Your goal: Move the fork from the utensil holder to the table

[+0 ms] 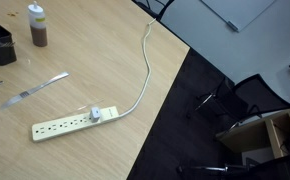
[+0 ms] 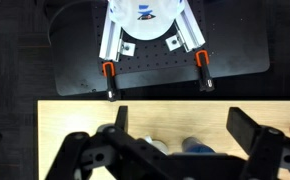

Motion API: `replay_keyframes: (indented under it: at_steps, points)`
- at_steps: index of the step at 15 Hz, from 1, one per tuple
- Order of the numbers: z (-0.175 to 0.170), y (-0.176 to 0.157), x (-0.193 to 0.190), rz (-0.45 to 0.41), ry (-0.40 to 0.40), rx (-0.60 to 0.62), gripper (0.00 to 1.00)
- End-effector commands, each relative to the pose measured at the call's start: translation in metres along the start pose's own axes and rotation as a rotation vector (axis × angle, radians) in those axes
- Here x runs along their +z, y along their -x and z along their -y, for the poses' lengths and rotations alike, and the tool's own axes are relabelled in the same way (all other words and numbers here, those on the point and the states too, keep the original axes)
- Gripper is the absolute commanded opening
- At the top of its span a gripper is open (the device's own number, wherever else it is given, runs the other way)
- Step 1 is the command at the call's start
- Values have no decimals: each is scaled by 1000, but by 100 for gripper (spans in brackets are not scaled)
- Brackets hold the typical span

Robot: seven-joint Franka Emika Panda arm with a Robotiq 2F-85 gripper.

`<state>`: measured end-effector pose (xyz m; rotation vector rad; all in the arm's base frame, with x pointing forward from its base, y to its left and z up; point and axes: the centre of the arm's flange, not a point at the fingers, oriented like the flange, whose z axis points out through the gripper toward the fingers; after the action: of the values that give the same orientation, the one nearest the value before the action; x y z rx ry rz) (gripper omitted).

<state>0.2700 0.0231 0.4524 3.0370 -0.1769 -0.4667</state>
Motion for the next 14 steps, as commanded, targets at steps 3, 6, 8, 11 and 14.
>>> replay_keyframes:
  at_steps: [3, 6, 8, 11, 14]
  points:
    - [31, -52, 18, 5, -95, -114, 100]
    - [55, -85, 31, -22, -119, -161, 100]
    - [50, -67, 36, -16, -98, -134, 100]
    - [49, -65, 34, -21, -99, -133, 100]
    - [48, -62, 31, -31, -100, -133, 100]
